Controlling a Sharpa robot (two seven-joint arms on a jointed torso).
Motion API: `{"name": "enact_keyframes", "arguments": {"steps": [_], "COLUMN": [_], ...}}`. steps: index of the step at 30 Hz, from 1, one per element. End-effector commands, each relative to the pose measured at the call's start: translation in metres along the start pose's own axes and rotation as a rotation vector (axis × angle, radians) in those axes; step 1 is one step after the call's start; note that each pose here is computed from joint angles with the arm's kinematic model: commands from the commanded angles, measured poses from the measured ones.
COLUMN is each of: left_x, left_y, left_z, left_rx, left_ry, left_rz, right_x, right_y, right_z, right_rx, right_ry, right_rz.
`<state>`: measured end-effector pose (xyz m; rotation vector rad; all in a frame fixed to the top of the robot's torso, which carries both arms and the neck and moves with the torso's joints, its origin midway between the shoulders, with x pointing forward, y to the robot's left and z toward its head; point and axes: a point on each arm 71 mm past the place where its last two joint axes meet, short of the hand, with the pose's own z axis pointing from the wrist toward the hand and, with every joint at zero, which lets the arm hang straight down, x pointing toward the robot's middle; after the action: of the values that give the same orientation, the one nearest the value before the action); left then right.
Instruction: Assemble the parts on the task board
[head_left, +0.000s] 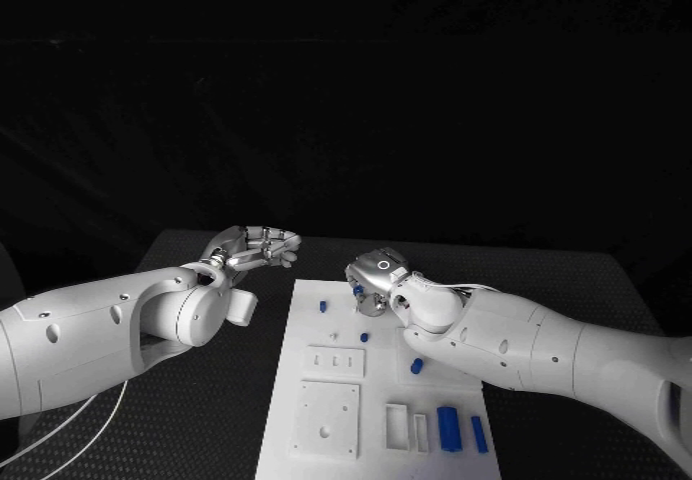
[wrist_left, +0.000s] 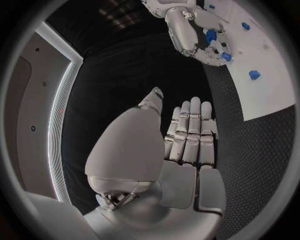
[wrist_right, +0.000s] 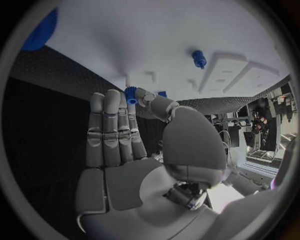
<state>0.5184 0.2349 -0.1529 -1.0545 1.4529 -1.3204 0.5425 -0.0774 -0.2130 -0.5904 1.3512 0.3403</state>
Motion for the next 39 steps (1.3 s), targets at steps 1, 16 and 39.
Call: {"name": "enact_keyframes", "arguments": {"steps": [1, 16, 39], "left_x": [0.0022, 0.0008, 0.0019], "left_y": [-0.0027, -0.0025, -0.0025], "left_z": [0.0008, 0.0004, 0.0009], "left_rx": [0.014, 0.014, 0.013], "left_ry": [0.015, 0.012, 0.015], "left_rz": [-0.004, -0.004, -0.004], "right_x": [0.0016, 0.0052, 0.0067], "right_y": [0.0021, -0.0044, -0.0023], "right_z": [0.0001, -0.0011, 0.0026], "right_rx": [-0.008, 0.016, 0.013], "right_ry": [0.007, 0.037, 0.056], "right_rz": [-0.018, -0.036, -0.028]}}
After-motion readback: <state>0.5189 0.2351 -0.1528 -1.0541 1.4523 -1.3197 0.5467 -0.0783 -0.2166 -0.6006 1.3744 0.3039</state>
